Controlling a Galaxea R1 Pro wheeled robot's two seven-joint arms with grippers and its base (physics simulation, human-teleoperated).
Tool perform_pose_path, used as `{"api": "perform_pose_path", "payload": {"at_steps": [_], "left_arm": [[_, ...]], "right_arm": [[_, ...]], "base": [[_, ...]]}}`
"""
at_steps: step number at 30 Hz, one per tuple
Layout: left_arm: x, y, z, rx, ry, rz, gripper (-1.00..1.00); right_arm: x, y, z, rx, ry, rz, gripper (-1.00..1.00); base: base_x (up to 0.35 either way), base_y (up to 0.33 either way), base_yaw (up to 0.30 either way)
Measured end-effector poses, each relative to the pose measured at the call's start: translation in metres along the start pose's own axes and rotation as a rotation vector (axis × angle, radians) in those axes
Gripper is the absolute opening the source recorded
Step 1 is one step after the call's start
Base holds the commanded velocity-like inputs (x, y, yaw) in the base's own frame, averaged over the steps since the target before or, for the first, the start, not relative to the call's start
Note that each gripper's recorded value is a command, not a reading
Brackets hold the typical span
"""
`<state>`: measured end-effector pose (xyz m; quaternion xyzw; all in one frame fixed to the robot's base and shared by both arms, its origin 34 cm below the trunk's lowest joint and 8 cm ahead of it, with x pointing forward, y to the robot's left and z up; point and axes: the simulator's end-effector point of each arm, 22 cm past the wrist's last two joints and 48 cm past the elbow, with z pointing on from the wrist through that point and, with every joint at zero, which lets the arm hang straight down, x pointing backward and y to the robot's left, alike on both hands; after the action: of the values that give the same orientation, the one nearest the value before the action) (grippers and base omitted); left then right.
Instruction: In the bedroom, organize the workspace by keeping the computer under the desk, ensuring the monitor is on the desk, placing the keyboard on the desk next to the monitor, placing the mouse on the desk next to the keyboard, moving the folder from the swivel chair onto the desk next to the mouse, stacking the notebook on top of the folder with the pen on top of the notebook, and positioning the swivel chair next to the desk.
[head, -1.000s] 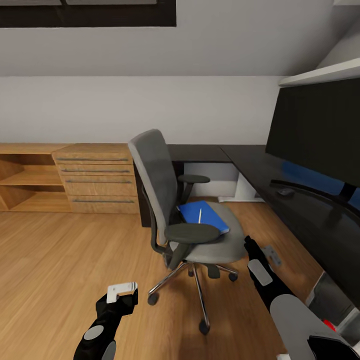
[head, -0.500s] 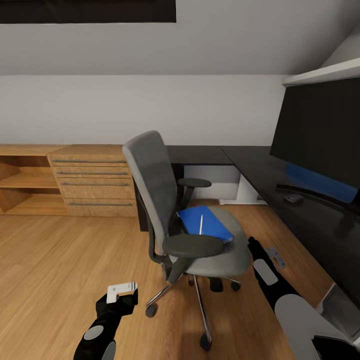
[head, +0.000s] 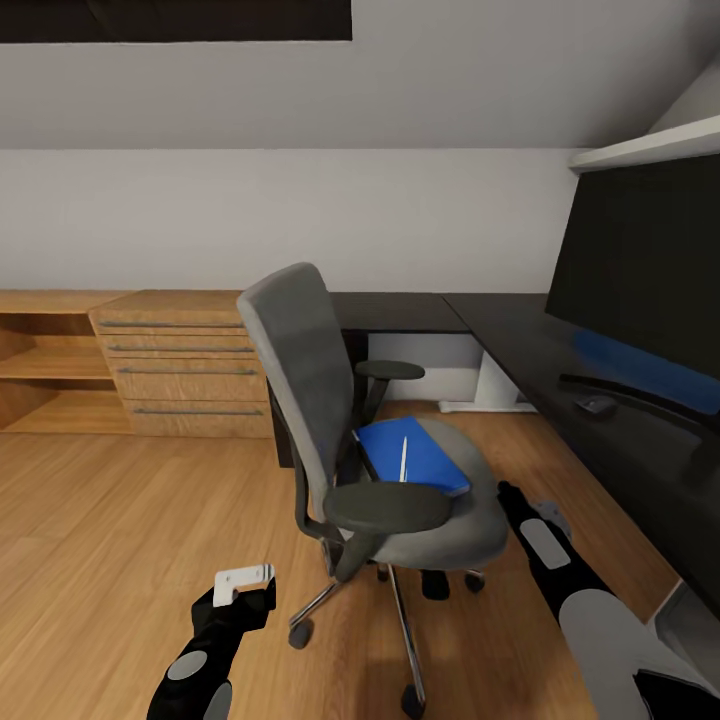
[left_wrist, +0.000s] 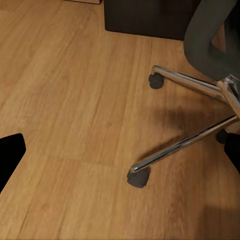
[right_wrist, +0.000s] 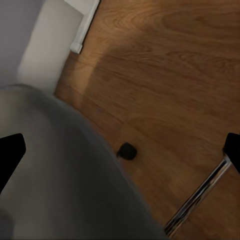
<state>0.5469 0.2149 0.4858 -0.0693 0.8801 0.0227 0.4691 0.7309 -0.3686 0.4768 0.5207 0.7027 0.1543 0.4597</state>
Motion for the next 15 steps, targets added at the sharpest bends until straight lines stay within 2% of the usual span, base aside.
{"api": "perform_pose_path", "payload": {"at_steps": [2, 10, 15], "left_arm": [[0.0, 0.0, 0.0, 0.0, 0.0, 0.0, 1.0], [-0.0004, -0.0001, -0.0003, 0.0, -0.001, 0.0, 1.0], [0.0, 0.0, -0.0001, 0.0, 0.001, 0.0, 1.0]], "right_arm": [[-0.0004, 0.0006, -0.0001, -0.001, -0.001, 0.002, 1.0], [-0.0011, 0.0015, -0.0004, -0.003, -0.002, 0.003, 1.0], [-0.001, 0.0014, -0.0002, -0.003, -0.001, 0.003, 1.0]], "base": [[0.012, 0.0, 0.0], [0.242, 0.0, 0.0], [0.07, 0.0, 0.0]]}}
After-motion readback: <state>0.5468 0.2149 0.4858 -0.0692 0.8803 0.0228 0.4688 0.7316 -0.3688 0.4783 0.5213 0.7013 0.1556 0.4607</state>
